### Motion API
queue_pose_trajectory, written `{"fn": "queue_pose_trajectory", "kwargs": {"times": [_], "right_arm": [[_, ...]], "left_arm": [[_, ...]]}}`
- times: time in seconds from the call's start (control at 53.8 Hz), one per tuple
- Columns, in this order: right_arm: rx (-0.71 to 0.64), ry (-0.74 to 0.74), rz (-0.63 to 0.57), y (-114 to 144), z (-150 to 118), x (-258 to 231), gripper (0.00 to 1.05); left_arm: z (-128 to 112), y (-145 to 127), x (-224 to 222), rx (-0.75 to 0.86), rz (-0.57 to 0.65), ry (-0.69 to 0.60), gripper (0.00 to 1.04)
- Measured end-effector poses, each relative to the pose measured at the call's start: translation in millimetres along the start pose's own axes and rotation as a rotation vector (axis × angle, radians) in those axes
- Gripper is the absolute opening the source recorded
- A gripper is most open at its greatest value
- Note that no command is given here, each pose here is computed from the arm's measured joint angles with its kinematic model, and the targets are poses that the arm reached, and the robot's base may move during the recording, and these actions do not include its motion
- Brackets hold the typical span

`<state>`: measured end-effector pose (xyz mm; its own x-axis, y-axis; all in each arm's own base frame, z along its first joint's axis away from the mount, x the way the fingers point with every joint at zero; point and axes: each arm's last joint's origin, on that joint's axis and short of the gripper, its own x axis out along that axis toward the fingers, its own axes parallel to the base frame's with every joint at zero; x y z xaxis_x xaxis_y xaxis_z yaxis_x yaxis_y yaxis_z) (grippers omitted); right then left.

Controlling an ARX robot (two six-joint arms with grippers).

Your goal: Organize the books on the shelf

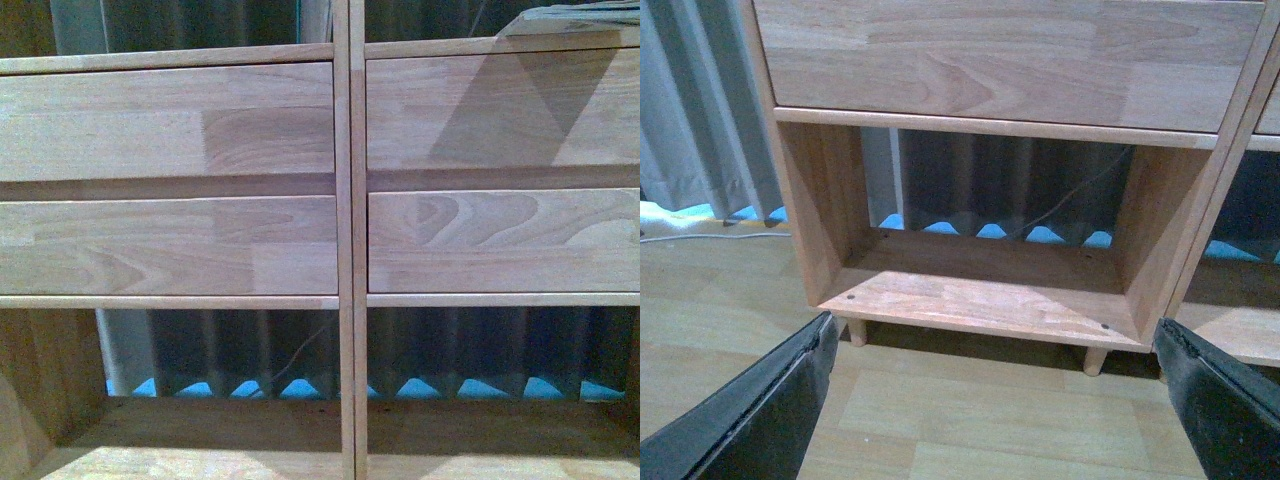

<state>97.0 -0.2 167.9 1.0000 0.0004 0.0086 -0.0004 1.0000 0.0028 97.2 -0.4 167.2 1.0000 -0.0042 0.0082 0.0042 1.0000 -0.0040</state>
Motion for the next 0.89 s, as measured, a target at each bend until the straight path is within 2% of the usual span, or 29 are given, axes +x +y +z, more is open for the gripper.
{"fn": "queue_pose_trajectory", "kwargs": {"times": [0.892], "right_arm": [[0.000,0.000,0.000,0.0,0.0,0.0,0.98]], "left_arm": [[0.0,0.0,0.0,0.000,0.000,0.000,0.97]]}}
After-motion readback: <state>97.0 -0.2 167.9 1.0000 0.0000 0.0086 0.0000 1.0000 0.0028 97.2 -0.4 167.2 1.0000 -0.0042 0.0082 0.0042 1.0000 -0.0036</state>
